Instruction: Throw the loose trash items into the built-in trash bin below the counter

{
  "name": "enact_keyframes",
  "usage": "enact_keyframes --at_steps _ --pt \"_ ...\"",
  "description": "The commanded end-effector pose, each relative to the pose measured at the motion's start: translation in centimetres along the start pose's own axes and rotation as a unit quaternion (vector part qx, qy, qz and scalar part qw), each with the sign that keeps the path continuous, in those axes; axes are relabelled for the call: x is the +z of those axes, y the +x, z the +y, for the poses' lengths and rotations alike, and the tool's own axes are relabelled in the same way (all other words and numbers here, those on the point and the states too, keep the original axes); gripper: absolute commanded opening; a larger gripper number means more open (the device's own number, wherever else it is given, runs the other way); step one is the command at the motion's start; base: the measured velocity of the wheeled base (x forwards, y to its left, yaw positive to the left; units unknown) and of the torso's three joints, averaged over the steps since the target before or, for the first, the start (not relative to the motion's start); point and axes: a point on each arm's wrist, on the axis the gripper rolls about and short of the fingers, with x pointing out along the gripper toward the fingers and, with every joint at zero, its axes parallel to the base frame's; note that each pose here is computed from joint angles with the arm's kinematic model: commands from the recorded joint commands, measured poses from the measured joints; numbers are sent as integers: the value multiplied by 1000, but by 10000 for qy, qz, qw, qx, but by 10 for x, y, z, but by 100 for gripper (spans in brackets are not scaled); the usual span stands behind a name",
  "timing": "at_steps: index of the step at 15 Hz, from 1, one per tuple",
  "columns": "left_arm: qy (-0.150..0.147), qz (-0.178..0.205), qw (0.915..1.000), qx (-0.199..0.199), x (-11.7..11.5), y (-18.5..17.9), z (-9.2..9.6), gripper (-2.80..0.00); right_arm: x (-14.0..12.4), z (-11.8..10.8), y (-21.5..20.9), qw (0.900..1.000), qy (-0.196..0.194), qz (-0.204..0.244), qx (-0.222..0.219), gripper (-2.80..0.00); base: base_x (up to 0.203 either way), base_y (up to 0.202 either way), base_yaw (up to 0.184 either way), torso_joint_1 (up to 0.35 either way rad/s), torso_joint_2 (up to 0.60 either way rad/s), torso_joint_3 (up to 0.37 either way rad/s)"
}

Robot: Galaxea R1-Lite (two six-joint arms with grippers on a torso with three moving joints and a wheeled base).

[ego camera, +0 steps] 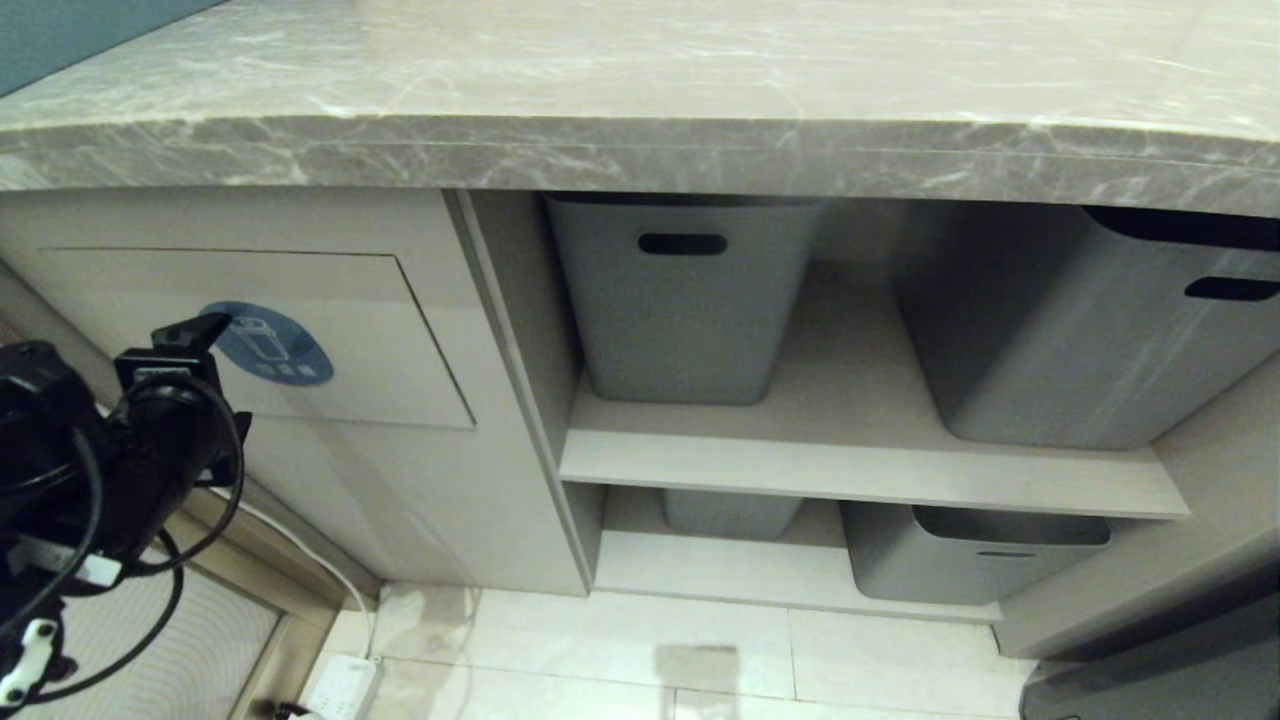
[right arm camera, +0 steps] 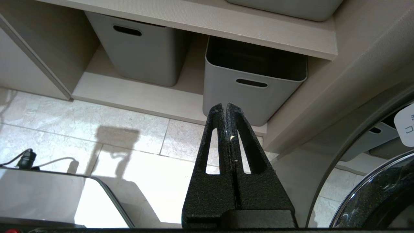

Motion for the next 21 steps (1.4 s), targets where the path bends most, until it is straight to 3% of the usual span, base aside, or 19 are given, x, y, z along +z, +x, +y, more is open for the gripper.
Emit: enact_keyframes --at_steps 1,7,11,12,15,16,17,19,20,21 --pt "-54 -42 9999 -117 4 -10 -5 0 0 0 0 10000 -2 9 7 -280 0 0 0 0 0 0" --pt "-38 -16 9998 -195 5 -18 -8 0 0 0 0 10000 -2 9 7 -280 0 0 0 0 0 0" --pt "435 70 9971 -619 20 -79 -15 0 0 0 0 10000 -33 10 0 -280 0 0 0 0 0 0" --pt "657 135 9948 -762 26 -99 -14 -280 0 0 0 10000 -18 9 7 -280 0 0 0 0 0 0" --pt "1329 338 9836 -1169 38 -151 -7 -280 0 0 0 10000 -18 9 7 -280 0 0 0 0 0 0" --pt "1775 508 9757 -1181 41 -164 -4 -280 0 0 0 10000 -48 9 7 -280 0 0 0 0 0 0" --pt "2545 752 9584 -1054 42 -173 1 -280 0 0 0 10000 -51 8 15 -280 0 0 0 0 0 0" --pt "4172 1299 8947 -926 42 -191 14 -280 0 0 0 10000 -2 9 7 -280 0 0 0 0 0 0" --pt "4783 1601 8584 -937 42 -203 24 -280 0 0 0 10000 -2 9 7 -280 0 0 0 0 0 0" --pt "5135 1800 8338 -930 42 -214 36 -280 0 0 0 10000 -2 9 7 -280 0 0 0 0 0 0"
